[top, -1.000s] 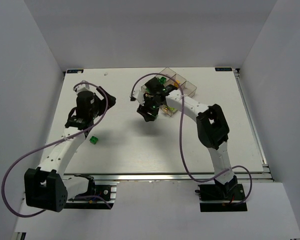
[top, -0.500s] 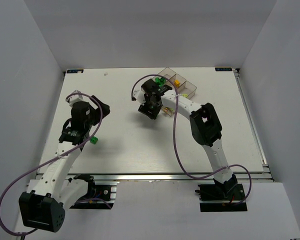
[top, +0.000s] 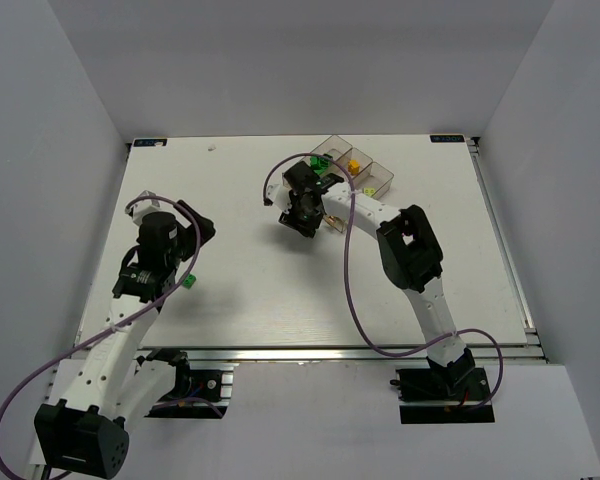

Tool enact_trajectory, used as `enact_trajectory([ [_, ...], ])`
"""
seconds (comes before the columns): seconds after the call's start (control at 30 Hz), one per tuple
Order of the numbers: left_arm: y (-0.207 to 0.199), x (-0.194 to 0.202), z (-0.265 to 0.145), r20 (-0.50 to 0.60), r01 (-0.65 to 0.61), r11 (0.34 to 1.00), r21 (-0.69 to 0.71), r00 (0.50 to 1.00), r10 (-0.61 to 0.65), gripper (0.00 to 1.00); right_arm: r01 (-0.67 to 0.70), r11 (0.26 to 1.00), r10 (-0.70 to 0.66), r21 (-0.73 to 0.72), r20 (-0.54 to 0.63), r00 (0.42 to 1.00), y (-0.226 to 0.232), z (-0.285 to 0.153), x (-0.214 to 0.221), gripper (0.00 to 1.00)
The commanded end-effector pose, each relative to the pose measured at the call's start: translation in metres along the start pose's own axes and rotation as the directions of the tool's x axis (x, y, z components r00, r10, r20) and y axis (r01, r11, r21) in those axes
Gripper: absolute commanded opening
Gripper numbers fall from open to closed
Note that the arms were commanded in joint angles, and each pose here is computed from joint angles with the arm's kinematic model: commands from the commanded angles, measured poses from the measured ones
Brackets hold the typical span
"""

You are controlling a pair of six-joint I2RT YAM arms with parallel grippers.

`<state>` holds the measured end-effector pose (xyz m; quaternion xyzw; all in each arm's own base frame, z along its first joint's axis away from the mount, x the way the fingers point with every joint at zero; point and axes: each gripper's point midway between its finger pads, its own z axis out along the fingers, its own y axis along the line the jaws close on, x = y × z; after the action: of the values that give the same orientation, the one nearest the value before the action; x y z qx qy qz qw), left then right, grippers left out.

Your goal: Sort the legos into containers by color

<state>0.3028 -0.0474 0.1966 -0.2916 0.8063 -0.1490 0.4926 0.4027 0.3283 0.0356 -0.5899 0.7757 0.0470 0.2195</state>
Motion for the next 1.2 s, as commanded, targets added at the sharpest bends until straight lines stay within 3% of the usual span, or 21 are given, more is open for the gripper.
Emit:
enact_trajectory([
  [0.0, 0.013, 0.003, -0.004, 0.003, 0.002, 0.999, -0.049, 1.000, -0.002, 0.98, 0.017, 0.999, -0.016, -0.032, 0.023, 1.000, 0.003, 0.003, 0.000, 0.48],
  [0.3, 0.020, 0.007, -0.006, -0.005, 0.005, 0.997, -0.071, 1.000, -0.006, 0.98, 0.042, 0.997, -0.038, -0.059, 0.077, 0.996, 0.005, -0.006, -0.013, 0.17],
  [0.4, 0.022, 0.008, -0.006, -0.006, 0.003, 0.997, -0.080, 1.000, -0.004, 0.98, 0.053, 0.995, -0.042, -0.079, 0.146, 0.988, 0.006, -0.021, -0.028, 0.06],
  [0.47, 0.024, 0.008, -0.006, -0.006, 0.002, 0.996, -0.089, 1.000, -0.002, 0.98, 0.058, 0.996, -0.038, -0.070, 0.253, 0.967, 0.000, -0.042, -0.052, 0.00],
  [0.6, 0.033, 0.013, -0.006, -0.015, -0.003, 0.992, -0.124, 1.000, 0.001, 0.98, 0.000, 1.000, -0.006, 0.015, 0.427, 0.904, -0.029, -0.076, -0.086, 0.00],
  [0.77, 0.040, 0.018, -0.006, -0.026, -0.003, 0.989, -0.146, 1.000, -0.001, 0.98, -0.177, 0.982, 0.106, 0.068, 0.578, 0.809, -0.083, -0.106, -0.107, 0.00],
  [0.97, 0.043, 0.020, -0.007, -0.025, 0.004, 0.989, -0.151, 1.000, -0.008, 0.98, -0.388, 0.921, 0.278, 0.038, 0.634, 0.721, -0.139, -0.105, -0.096, 0.00],
  [1.17, 0.046, 0.025, -0.006, -0.036, 0.005, 0.988, -0.156, 0.999, -0.011, 0.98, -0.505, 0.861, 0.333, 0.067, 0.676, 0.657, -0.177, -0.096, -0.085, 0.00],
])
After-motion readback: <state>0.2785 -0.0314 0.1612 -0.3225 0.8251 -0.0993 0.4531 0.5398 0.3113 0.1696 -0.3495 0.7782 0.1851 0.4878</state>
